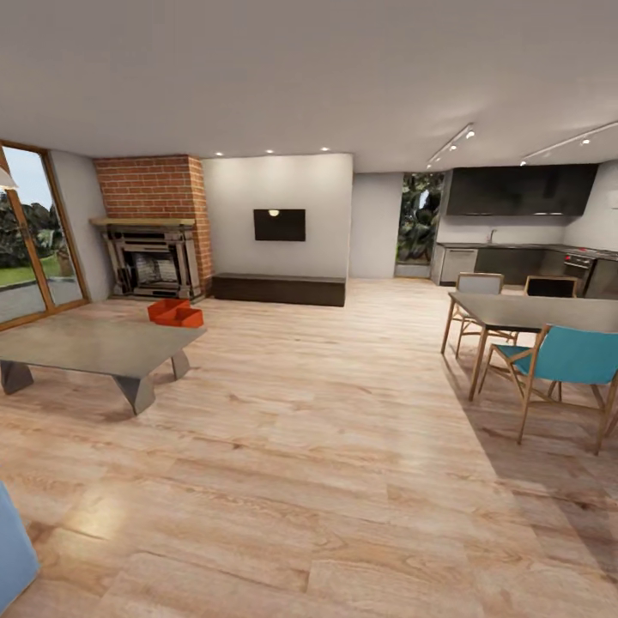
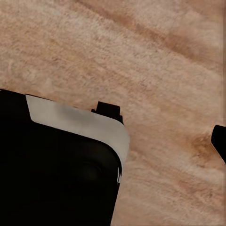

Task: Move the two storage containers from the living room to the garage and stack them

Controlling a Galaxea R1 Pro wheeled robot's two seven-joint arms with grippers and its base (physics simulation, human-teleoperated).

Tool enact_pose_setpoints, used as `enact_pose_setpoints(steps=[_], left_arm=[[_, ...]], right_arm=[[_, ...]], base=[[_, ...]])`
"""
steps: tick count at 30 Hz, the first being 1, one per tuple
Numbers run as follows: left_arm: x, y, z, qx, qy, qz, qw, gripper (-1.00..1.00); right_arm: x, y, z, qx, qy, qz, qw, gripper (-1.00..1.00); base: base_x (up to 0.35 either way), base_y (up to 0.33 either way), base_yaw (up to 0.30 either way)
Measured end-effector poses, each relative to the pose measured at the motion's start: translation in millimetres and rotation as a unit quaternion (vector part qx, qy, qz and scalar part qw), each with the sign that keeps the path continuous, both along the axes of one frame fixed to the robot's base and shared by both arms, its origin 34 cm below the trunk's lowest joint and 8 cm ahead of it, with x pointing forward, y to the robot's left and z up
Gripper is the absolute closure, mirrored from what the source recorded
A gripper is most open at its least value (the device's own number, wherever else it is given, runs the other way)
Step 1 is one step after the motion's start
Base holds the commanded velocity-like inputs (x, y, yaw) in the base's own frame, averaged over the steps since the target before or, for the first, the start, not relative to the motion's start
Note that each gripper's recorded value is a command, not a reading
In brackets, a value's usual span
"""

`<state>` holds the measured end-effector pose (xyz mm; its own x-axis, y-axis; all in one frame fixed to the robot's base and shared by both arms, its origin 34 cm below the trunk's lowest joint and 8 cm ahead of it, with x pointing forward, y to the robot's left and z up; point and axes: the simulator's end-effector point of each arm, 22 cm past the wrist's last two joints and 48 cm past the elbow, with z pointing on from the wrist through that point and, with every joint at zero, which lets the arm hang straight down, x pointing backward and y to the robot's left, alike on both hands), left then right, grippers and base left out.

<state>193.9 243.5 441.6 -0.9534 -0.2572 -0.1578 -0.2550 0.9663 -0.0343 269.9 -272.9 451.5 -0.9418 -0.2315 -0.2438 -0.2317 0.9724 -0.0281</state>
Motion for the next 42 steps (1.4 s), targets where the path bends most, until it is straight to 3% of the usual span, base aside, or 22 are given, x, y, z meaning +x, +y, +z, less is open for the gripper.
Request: enact_pose_setpoints(steps=[42], left_arm=[[-0.7,0.3,-0.1,0.000,0.002,0.001,1.0000,-1.00]], right_arm=[[-1.8,-1.5,-0.4,-0.002,0.004,0.006,1.0000,-1.00]], base=[[0.325,0.001,-0.001]])
